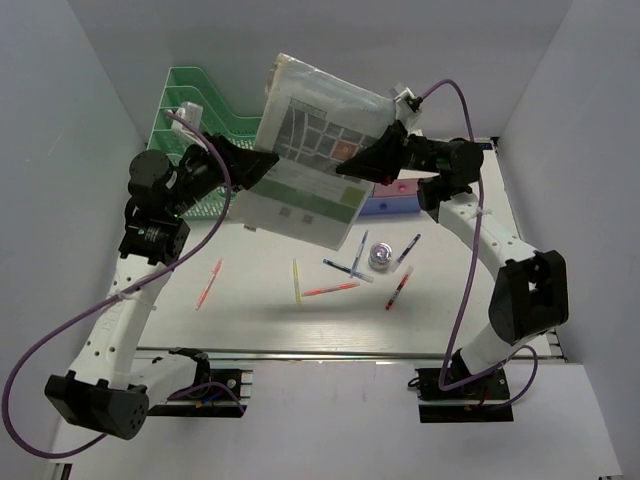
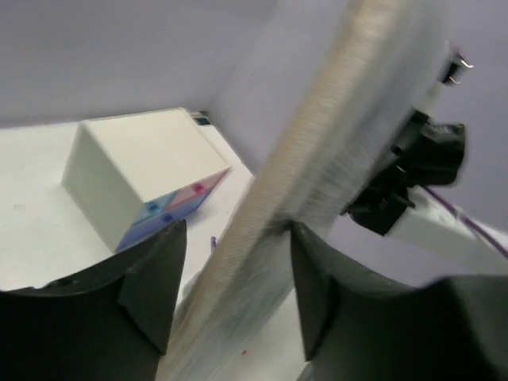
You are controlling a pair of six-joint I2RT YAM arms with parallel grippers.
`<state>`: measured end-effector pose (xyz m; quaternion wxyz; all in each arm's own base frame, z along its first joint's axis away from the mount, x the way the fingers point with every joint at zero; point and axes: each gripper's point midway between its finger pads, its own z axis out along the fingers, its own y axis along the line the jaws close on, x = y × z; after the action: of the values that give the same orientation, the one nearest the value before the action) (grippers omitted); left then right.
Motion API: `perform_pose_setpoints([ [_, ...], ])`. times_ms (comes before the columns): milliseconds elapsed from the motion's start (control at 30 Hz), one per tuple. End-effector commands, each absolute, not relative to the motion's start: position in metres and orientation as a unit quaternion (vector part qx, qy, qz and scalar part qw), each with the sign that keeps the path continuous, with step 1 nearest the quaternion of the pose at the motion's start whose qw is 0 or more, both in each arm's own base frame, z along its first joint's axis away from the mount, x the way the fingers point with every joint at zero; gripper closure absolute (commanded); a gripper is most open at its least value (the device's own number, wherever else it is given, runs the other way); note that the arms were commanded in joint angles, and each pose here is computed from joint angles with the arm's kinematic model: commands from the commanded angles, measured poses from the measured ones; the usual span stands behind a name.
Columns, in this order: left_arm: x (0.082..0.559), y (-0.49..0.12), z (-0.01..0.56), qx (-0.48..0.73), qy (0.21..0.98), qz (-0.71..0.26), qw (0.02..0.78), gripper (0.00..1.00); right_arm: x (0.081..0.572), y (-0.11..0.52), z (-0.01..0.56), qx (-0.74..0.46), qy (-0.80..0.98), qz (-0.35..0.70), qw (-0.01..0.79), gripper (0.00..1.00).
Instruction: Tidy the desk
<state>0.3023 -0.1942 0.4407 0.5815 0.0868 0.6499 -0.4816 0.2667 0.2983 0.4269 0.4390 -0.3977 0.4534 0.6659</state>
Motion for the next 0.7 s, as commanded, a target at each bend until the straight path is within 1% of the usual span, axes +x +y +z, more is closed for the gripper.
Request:
perform_pose_setpoints([
  [0, 0.309, -0.149, 0.451, 0.025, 0.681, -0.354, 0.640, 0.33, 0.271, 0.300, 0.465, -0.462, 0.392, 0.596, 0.527, 1.00],
  [33, 0.306, -0.137, 0.465, 0.011, 0.675, -0.329, 0.661, 0.23, 0.285, 0.303, 0.453, -0.448, 0.433, 0.596, 0.507, 1.00],
  [67, 0.304, -0.124, 0.464, -0.003, 0.685, -0.298, 0.665, 0.19, 0.293, 0.306, 0.450, -0.450, 0.443, 0.584, 0.510, 1.00],
  [100, 0.302, -0.114, 0.468, -0.019, 0.685, -0.278, 0.673, 0.16, 0.300, 0.307, 0.461, -0.454, 0.440, 0.567, 0.528, 1.00],
  [133, 0.297, -0.096, 0.473, -0.048, 0.682, -0.245, 0.687, 0.14, 0.315, 0.311, 0.446, -0.457, 0.460, 0.550, 0.526, 1.00],
  [200, 0.287, -0.083, 0.477, -0.066, 0.675, -0.226, 0.699, 0.14, 0.332, 0.314, 0.443, -0.452, 0.473, 0.532, 0.537, 1.00],
  [233, 0.270, -0.076, 0.483, -0.073, 0.662, -0.225, 0.711, 0.14, 0.344, 0.318, 0.447, -0.460, 0.466, 0.515, 0.553, 1.00],
  [300, 0.261, -0.072, 0.460, -0.085, 0.668, -0.226, 0.704, 0.11, 0.361, 0.322, 0.442, -0.450, 0.489, 0.502, 0.554, 1.00],
  [400, 0.230, -0.056, 0.439, -0.108, 0.665, -0.217, 0.706, 0.10, 0.385, 0.333, 0.441, -0.453, 0.491, 0.479, 0.570, 1.00],
  [433, 0.224, -0.055, 0.432, -0.107, 0.666, -0.219, 0.705, 0.10, 0.395, 0.339, 0.430, -0.452, 0.499, 0.477, 0.565, 1.00],
  [467, 0.207, -0.057, 0.432, -0.094, 0.657, -0.232, 0.711, 0.10, 0.400, 0.341, 0.435, -0.461, 0.490, 0.463, 0.577, 1.00],
  [533, 0.199, -0.064, 0.414, -0.074, 0.671, -0.242, 0.697, 0.11, 0.410, 0.355, 0.430, -0.469, 0.487, 0.452, 0.582, 1.00],
  [600, 0.187, -0.075, 0.405, -0.041, 0.677, -0.263, 0.686, 0.11, 0.424, 0.365, 0.413, -0.479, 0.489, 0.442, 0.579, 1.00],
  [667, 0.180, -0.082, 0.400, -0.016, 0.682, -0.272, 0.679, 0.10, 0.422, 0.376, 0.417, -0.498, 0.467, 0.436, 0.587, 1.00],
])
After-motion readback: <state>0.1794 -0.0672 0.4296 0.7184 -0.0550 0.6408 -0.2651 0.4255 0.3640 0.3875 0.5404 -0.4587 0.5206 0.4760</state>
